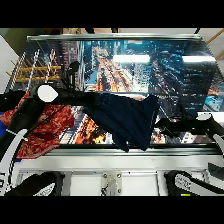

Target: Fold the clothes and pants, and hang the long-sleeved shirts on hangers.

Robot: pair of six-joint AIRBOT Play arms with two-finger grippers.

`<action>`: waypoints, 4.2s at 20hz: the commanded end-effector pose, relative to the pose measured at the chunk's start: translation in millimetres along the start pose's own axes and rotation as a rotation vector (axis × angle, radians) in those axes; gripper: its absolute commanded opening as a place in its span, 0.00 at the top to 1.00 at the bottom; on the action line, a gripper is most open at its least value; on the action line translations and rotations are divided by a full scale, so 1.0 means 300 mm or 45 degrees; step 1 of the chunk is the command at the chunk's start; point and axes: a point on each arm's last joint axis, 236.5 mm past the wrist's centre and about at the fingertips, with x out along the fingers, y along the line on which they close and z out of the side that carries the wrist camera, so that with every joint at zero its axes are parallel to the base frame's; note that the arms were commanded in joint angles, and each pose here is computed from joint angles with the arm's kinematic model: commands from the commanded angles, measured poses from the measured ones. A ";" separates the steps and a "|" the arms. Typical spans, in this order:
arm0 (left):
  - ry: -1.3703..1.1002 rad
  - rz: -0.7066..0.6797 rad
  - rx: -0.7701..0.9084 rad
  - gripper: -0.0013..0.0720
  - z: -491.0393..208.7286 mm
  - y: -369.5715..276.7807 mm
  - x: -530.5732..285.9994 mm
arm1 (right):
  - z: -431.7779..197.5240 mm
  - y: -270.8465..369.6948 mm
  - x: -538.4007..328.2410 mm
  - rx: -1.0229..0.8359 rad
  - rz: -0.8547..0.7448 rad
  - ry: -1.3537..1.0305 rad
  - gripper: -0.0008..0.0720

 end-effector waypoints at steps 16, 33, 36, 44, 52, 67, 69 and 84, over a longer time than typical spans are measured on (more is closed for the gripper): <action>0.057 -0.014 0.014 0.94 -0.038 -0.025 0.047 | 0.007 0.463 0.254 -0.386 0.219 -0.126 0.96; 0.093 -0.013 -0.036 0.94 -0.060 -0.026 0.046 | 0.719 -0.319 -1.090 0.232 -0.599 -1.148 0.96; 0.094 -0.013 -0.036 0.94 -0.061 -0.026 0.046 | 0.532 -0.505 -1.072 0.471 -0.833 -1.052 0.96; 0.095 -0.012 -0.034 0.94 -0.062 -0.025 0.046 | 0.172 -0.562 -0.687 0.535 -0.875 -0.663 0.96; 0.123 -0.010 -0.032 0.94 -0.079 -0.024 0.044 | 0.168 -0.484 -0.773 0.330 -0.958 -0.626 0.02; 0.121 -0.011 -0.033 0.94 -0.078 -0.025 0.044 | -0.028 0.729 -0.453 -0.961 -0.091 -0.536 0.02; 0.120 -0.011 -0.033 0.94 -0.078 -0.025 0.044 | -0.072 0.754 -0.381 -1.014 -0.080 -0.451 0.02; 0.119 -0.011 -0.034 0.94 -0.077 -0.025 0.045 | -0.099 0.765 -0.344 -1.025 -0.066 -0.399 0.96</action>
